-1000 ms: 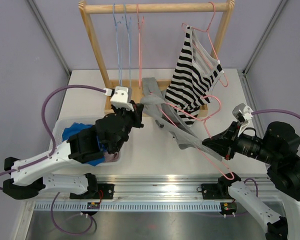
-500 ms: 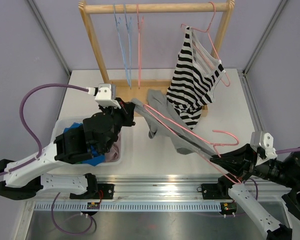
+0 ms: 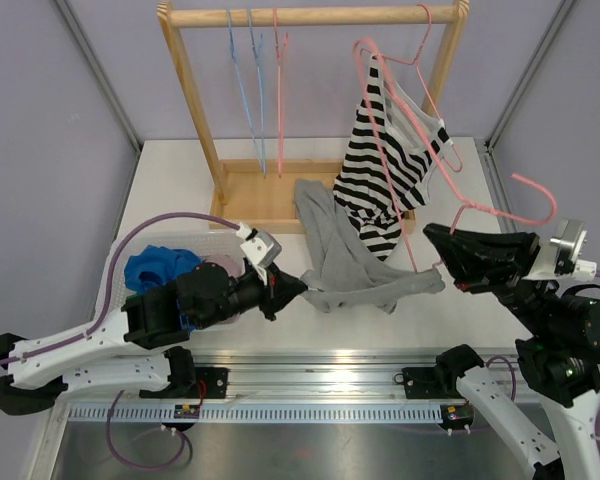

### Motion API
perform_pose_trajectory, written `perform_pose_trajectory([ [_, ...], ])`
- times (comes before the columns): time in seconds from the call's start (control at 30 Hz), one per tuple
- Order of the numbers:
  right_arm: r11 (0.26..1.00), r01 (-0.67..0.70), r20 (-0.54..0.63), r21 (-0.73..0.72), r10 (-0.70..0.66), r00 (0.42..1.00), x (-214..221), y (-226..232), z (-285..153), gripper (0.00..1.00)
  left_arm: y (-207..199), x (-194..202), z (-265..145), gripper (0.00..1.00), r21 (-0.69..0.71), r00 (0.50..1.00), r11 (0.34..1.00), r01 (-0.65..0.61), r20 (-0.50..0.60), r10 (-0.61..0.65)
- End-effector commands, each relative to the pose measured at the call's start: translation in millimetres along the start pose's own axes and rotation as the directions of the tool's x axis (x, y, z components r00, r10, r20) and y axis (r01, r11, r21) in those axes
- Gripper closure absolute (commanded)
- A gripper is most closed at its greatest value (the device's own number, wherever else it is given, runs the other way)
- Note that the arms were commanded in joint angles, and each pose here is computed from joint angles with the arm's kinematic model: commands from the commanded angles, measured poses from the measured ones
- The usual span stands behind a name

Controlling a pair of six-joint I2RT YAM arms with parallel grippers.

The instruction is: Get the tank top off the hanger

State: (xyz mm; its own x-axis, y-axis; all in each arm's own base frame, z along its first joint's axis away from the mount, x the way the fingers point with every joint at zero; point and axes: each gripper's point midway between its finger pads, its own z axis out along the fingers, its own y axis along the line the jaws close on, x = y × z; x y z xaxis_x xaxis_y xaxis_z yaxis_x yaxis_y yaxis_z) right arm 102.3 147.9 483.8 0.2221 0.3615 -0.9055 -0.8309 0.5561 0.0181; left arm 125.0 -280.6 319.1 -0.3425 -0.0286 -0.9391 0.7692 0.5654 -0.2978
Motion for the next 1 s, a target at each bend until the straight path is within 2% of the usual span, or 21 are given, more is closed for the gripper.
perform_pose_trajectory([
  [0.0,0.995,0.013,0.366,0.095,-0.047,0.93,-89,-21,21,1.0,-37,18,-10,1.0,0.25,0.999,0.968,-0.031,-0.031,0.04],
  [0.07,0.985,-0.052,0.424,0.163,-0.023,0.906,-94,-42,26,1.0,-30,38,-10,1.0,0.233,0.996,0.972,-0.025,-0.079,0.045],
  [0.13,0.977,-0.052,0.445,0.209,-0.048,0.894,-92,-58,34,1.0,-17,54,-12,1.0,0.176,0.991,0.984,-0.013,-0.129,0.036],
  [0.23,0.959,-0.091,0.459,0.267,-0.044,0.887,-72,-83,42,1.0,1,79,-10,1.0,0.091,0.979,0.996,-0.017,-0.203,0.035],
  [0.27,0.959,-0.106,0.439,0.262,-0.021,0.898,-52,-88,46,1.0,7,82,-9,1.0,0.056,0.978,0.998,-0.011,-0.209,0.023],
  [0.33,0.957,-0.124,0.34,0.263,0.029,0.94,-24,-93,56,1.0,13,87,-11,1.0,0.014,0.974,1.0,-0.005,-0.227,0.008],
  [0.37,0.954,-0.131,0.307,0.27,0.044,0.951,-28,-92,59,1.0,20,89,-13,1.0,-0.023,0.972,1.0,-0.012,-0.234,0.006],
  [0.4,0.929,-0.167,0.159,0.331,0.12,0.98,10,-103,61,1.0,23,86,-15,1.0,-0.044,0.973,0.999,-0.009,-0.232,-0.001],
  [0.47,0.915,-0.173,0.072,0.364,0.157,0.985,16,-104,60,1.0,35,84,-17,1.0,-0.123,0.972,0.992,-0.008,-0.233,-0.021],
  [0.5,0.894,-0.183,-0.03,0.409,0.214,0.976,45,-108,54,1.0,41,86,-22,0.98,-0.156,0.967,0.988,-0.019,-0.255,-0.022],
  [0.53,0.883,-0.181,-0.058,0.432,0.228,0.972,53,-111,51,1.0,45,89,-22,0.95,-0.191,0.963,0.981,-0.017,-0.268,-0.036],
  [0.63,0.847,-0.165,-0.135,0.505,0.266,0.955,80,-125,46,1.0,60,97,-24,0.8,-0.285,0.949,0.957,-0.047,-0.311,-0.046],
  [0.67,0.842,-0.156,-0.142,0.517,0.264,0.954,76,-128,48,1.0,63,100,-26,0.62,-0.306,0.943,0.95,-0.064,-0.33,-0.043],
  [0.7,0.823,-0.132,-0.214,0.552,0.293,0.932,97,-138,50,1.0,64,100,-26,0.52,-0.319,0.942,0.945,-0.07,-0.334,-0.043],
  [0.73,0.814,-0.117,-0.237,0.57,0.299,0.924,100,-144,53,1.0,62,99,-25,0.42,-0.329,0.941,0.942,-0.071,-0.335,-0.046],
  [0.77,0.816,-0.105,-0.234,0.569,0.284,0.93,85,-146,61,1.0,65,94,-25,0.3,-0.357,0.947,0.931,-0.08,-0.32,-0.041],
  [0.8,0.801,-0.083,-0.291,0.592,0.31,0.905,102,-156,67,1.0,67,95,-27,0.15,-0.37,0.943,0.924,-0.094,-0.33,-0.036],
  [0.87,0.788,-0.057,-0.274,0.613,0.28,0.92,80,-167,80,1.0,64,89,-30,0.05,-0.369,0.947,0.924,-0.103,-0.321,-0.023],
  [0.9,0.773,-0.03,-0.321,0.633,0.297,0.899,95,-178,86,1.0,63,87,-32,0.01,-0.372,0.948,0.922,-0.105,-0.319,-0.02],
  [0.93,0.758,-0.008,-0.328,0.652,0.292,0.898,92,-186,90,1.0,61,85,-34,0.01,-0.37,0.949,0.923,-0.104,-0.315,-0.02],
  [0.97,0.76,-0.004,-0.302,0.65,0.263,0.916,68,-188,102,1.0,64,81,-37,0.01,-0.39,0.954,0.914,-0.109,-0.301,-0.015],
])
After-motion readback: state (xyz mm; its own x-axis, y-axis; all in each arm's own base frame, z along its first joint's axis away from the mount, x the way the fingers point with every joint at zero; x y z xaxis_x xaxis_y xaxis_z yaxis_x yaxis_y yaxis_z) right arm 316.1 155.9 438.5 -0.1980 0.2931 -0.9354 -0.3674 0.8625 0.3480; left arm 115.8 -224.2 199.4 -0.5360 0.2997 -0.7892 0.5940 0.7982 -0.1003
